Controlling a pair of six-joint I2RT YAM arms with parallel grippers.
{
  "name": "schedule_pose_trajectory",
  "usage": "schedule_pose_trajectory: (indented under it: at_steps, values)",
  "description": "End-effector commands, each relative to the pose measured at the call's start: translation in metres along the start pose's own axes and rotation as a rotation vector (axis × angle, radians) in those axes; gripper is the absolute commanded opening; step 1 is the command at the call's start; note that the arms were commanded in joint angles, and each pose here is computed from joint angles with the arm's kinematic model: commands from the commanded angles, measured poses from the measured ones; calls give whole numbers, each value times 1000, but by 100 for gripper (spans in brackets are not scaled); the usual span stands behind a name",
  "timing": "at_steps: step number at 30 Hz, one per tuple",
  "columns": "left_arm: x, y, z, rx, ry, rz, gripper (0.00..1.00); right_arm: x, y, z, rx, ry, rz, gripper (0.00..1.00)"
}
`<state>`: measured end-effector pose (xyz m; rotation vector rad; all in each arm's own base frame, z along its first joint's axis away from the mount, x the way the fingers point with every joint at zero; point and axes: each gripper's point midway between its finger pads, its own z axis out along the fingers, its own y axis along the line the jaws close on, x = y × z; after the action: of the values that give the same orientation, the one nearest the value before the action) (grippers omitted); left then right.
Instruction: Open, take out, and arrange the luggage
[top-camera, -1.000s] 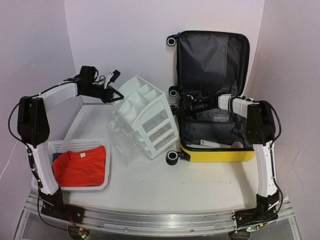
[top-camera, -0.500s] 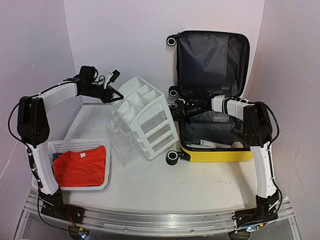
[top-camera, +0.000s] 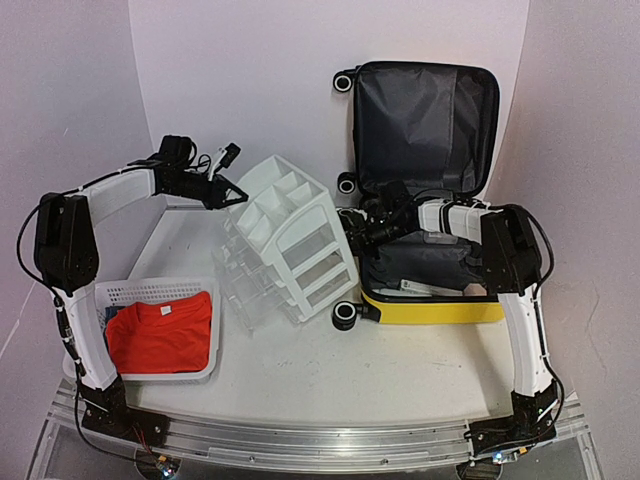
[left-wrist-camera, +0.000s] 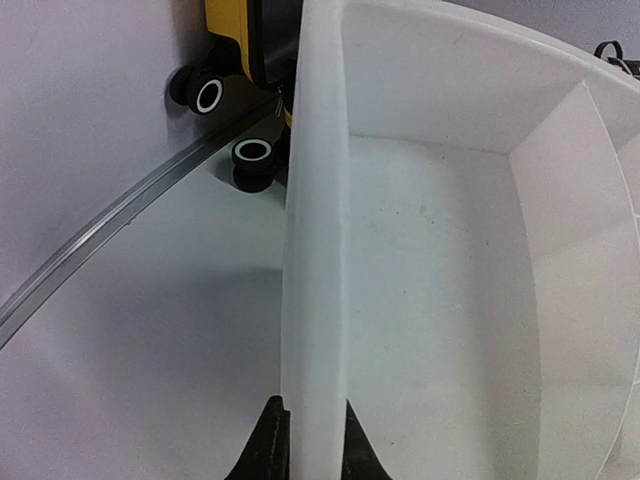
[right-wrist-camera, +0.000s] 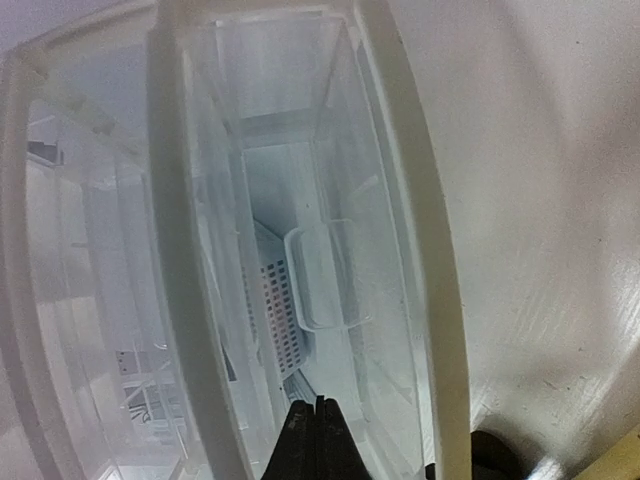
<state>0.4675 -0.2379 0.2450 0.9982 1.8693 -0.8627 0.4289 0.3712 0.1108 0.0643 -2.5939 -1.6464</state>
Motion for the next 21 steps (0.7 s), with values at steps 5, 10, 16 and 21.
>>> schedule_pose_trajectory:
  at_steps: [5,10,16,21]
  values:
    - [-92,-56,-48,102,-231,172,0,-2,25,-42,1,-78,-55,0]
    - [-95,-56,-48,102,-236,168,0,12,25,-32,-32,-10,-57,0]
    - [-97,-57,-50,105,-241,170,0,28,27,-9,-32,48,-82,0]
    - [-97,-58,-51,102,-241,169,0,40,29,13,-39,102,-83,0]
